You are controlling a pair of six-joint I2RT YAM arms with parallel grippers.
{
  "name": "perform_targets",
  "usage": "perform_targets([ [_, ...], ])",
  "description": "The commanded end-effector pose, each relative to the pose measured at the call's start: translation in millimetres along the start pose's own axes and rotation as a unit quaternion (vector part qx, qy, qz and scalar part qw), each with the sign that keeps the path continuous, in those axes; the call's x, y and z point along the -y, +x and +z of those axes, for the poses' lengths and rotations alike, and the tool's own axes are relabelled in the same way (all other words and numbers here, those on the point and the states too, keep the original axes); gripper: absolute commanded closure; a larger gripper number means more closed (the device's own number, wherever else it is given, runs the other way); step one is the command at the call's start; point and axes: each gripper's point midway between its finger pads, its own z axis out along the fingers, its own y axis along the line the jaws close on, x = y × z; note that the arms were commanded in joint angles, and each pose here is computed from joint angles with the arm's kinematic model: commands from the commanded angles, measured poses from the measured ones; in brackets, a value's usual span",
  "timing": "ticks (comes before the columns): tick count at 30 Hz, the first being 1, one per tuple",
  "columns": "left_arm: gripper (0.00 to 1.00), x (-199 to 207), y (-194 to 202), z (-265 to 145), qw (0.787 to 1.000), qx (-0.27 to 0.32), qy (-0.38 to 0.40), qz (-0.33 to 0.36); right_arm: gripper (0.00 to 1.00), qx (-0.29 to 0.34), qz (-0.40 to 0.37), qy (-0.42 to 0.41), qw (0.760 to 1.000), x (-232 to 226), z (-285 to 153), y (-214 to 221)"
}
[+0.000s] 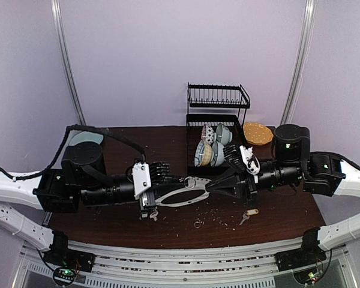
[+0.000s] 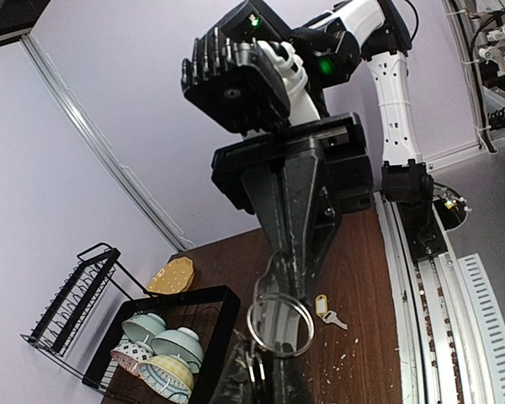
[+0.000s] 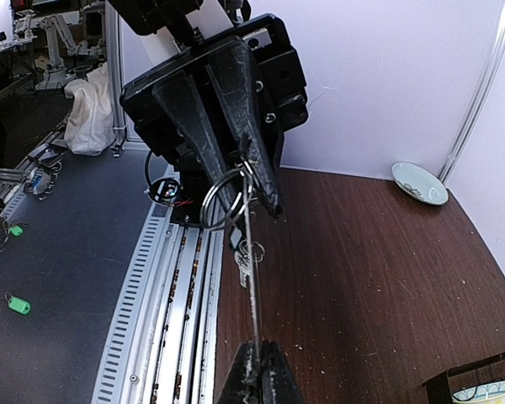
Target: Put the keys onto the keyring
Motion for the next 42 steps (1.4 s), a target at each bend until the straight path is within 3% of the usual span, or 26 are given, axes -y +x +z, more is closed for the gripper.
perform_targets([
  [1, 1.00, -15, -7, -5, 0.998, 0.025, -0.049, 0.028, 1.00, 0.047, 0.002, 0.023, 0.999, 5, -7, -21],
  [4, 1.00, -7, -5, -5, 0.998, 0.037, -0.041, 0.042, 1.00, 0.051, -0.001, 0.026, 0.998, 5, -7, -21],
  [5, 0.96, -4, -4, -5, 0.998, 0.036, -0.033, 0.043, 1.00, 0.051, -0.003, 0.024, 0.998, 4, -7, -21],
  [6, 0.76, -1, -2, -4, 0.998, 0.032, -0.025, 0.043, 1.00, 0.050, -0.006, 0.020, 0.999, 3, -7, -22],
  [7, 0.67, 0, -1, -3, 0.999, 0.027, -0.019, 0.040, 1.00, 0.048, -0.007, 0.018, 0.999, 3, -7, -21],
  [8, 0.66, -2, 2, -3, 0.999, 0.020, -0.023, 0.035, 1.00, 0.044, -0.007, 0.019, 0.999, 3, -6, -20],
  [10, 0.78, -15, 8, -3, 0.999, 0.005, -0.046, 0.015, 1.00, 0.039, -0.009, 0.017, 0.999, 3, -6, -18],
  [11, 0.89, -23, 13, -3, 0.998, -0.007, -0.064, 0.004, 1.00, 0.039, -0.010, 0.017, 0.999, 3, -6, -18],
  [13, 0.95, -25, 23, 2, 0.997, -0.031, -0.070, 0.002, 1.00, 0.039, -0.010, 0.018, 0.999, 3, -6, -18],
  [16, 0.84, -21, 29, 6, 0.997, -0.048, -0.059, 0.001, 1.00, 0.038, -0.011, 0.022, 0.999, 4, -7, -18],
  [23, 0.86, -10, 33, 8, 0.998, -0.056, -0.020, -0.005, 1.00, 0.036, -0.018, 0.034, 0.999, 7, -10, -18],
  [27, 0.66, 2, 42, 16, 0.997, -0.074, 0.009, -0.003, 1.00, 0.036, -0.023, 0.026, 0.999, 4, -10, -19],
  [28, 0.65, 2, 42, 18, 0.997, -0.075, 0.011, -0.004, 1.00, 0.033, -0.023, 0.021, 0.999, 3, -9, -19],
  [32, 1.00, -10, 40, 18, 0.997, -0.072, -0.017, -0.011, 1.00, 0.020, -0.021, 0.014, 0.999, 2, -7, -15],
  [40, 1.00, -19, 30, 9, 0.998, -0.044, -0.038, -0.018, 1.00, 0.025, -0.013, 0.030, 0.999, 6, -8, -13],
  [41, 1.00, -21, 31, 8, 0.998, -0.044, -0.046, -0.016, 0.97, 0.028, -0.009, 0.042, 0.999, 10, -8, -14],
  [42, 1.00, -24, 32, 8, 0.997, -0.047, -0.056, -0.013, 0.84, 0.031, -0.003, 0.059, 0.998, 16, -9, -14],
])
